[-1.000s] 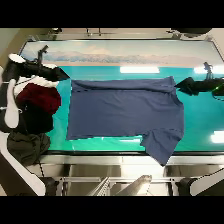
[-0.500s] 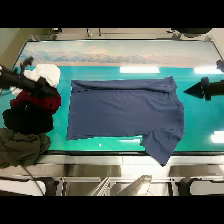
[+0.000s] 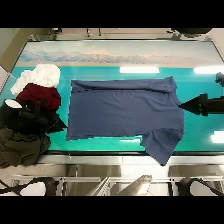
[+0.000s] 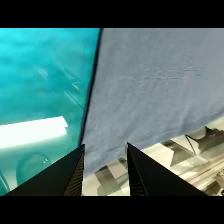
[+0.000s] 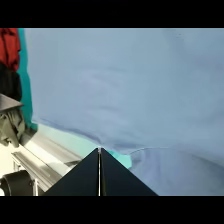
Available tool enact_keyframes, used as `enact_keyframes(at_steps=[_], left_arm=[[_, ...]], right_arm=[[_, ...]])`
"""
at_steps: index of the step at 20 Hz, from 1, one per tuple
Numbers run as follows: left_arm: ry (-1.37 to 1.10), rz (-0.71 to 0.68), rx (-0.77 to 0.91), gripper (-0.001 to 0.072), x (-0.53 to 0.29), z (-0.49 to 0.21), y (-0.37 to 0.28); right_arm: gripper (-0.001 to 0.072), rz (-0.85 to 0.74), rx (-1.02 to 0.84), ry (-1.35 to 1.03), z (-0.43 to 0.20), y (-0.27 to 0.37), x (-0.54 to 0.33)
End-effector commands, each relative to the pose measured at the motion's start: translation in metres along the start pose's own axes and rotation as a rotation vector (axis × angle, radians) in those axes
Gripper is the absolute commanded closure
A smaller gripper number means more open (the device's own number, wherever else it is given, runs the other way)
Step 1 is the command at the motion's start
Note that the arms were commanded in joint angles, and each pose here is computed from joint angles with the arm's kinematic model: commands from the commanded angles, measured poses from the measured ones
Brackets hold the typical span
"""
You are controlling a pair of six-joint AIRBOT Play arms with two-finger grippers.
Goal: Fold the shirts.
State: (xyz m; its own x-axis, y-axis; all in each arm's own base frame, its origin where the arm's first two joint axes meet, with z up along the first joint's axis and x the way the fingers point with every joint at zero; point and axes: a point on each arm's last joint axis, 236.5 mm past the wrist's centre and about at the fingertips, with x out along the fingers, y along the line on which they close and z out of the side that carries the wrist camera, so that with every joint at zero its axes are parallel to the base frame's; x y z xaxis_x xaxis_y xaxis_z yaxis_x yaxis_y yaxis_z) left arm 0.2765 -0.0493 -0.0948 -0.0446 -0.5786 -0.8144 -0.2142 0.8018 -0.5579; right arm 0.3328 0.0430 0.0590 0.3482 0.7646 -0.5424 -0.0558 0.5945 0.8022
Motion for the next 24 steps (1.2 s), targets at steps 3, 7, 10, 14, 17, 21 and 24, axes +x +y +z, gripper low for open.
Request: enact_keyframes(at_steps=[3, 7, 10, 14, 17, 21, 24], left_arm=[[-0.036, 0.057, 0.008, 0.0420, 0.012, 0.001, 0.020], [0.048, 0.023, 0.032, 0.0418, 0.040, -0.008, 0.008], [0.045, -0.105, 0.099, 0.0461, 0.053, 0.004, -0.031], [0.024, -0.103, 0.169, 0.0694, 0.037, 0.022, -0.044], [0.028, -0.114, 0.189, 0.0694, 0.031, 0.025, -0.051], [0.034, -0.118, 0.188, 0.0694, 0.031, 0.024, -0.052], [0.036, -0.118, 0.189, 0.0694, 0.031, 0.023, -0.052]], right_arm=[[0.0695, 0.037, -0.031, -0.016, -0.005, 0.020, -0.005], [0.0694, 0.070, -0.030, -0.012, -0.007, 0.028, -0.005], [0.0688, 0.079, -0.025, 0.017, -0.013, 0.030, -0.005], [0.0690, -0.036, 0.093, -0.004, -0.014, -0.006, -0.020], [0.0488, -0.228, 0.381, 0.046, -0.053, -0.071, -0.041], [0.0261, -0.385, 0.547, 0.141, -0.123, -0.135, -0.025], [0.0279, -0.345, 0.541, 0.117, -0.128, -0.147, -0.005]])
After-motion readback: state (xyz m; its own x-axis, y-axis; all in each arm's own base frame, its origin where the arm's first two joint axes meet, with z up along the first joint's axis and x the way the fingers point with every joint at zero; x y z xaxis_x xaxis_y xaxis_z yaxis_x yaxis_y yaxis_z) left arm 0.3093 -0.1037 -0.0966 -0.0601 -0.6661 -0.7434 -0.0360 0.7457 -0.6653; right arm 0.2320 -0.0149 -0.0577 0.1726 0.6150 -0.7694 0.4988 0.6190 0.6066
